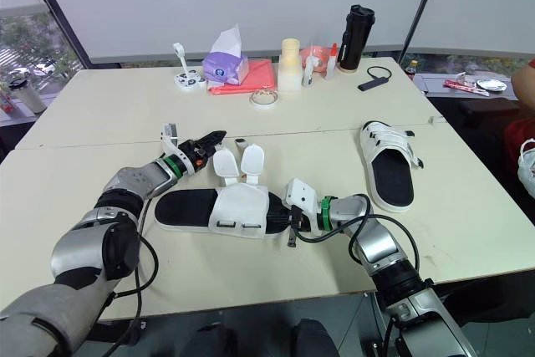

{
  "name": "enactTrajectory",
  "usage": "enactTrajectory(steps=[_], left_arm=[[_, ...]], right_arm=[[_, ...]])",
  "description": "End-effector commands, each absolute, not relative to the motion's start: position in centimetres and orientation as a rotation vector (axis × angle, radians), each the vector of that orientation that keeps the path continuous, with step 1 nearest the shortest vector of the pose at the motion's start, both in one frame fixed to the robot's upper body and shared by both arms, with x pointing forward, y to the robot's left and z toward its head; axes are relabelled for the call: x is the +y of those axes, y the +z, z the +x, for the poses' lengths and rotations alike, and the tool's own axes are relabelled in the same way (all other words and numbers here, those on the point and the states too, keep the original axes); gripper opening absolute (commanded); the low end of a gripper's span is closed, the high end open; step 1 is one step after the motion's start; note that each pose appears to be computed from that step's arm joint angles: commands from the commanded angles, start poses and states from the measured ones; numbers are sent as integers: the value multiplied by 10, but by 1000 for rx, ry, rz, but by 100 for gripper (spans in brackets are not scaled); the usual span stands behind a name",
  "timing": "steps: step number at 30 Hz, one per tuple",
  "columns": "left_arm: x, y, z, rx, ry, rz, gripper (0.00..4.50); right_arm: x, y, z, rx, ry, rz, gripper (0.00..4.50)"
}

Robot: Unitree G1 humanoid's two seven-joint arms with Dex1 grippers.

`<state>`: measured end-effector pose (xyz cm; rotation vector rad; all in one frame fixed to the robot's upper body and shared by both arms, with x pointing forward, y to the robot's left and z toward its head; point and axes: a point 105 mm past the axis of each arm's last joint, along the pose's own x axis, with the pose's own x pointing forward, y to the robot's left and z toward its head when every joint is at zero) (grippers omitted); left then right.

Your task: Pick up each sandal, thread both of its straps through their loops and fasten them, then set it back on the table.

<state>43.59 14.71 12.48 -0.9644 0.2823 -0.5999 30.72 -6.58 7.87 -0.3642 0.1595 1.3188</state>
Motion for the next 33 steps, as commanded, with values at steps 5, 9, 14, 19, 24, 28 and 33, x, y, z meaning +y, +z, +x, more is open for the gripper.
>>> enactTrajectory(steps=[5, 9, 14, 19, 24, 28, 33], left_arm=[[146, 142, 442, 196, -625, -837, 9], [131, 161, 439, 104, -755, -463, 9], [100, 179, 413, -94, -988, 298, 9], [93, 183, 395, -301, -1039, 771, 9], [97, 199, 358, -884, -973, 1557, 9], [97, 197, 347, -1154, -912, 1706, 9], [98, 188, 346, -1316, -854, 1713, 9]], right_arm=[[-64, 56, 303, 251, 1313, -353, 0], [-66, 55, 304, 254, 1309, -368, 0], [-70, 54, 306, 259, 1301, -350, 0], [-70, 53, 307, 257, 1298, -354, 0], [-70, 51, 312, 247, 1270, -352, 0], [-72, 51, 315, 242, 1252, -350, 0], [-74, 52, 321, 236, 1239, -354, 0]])
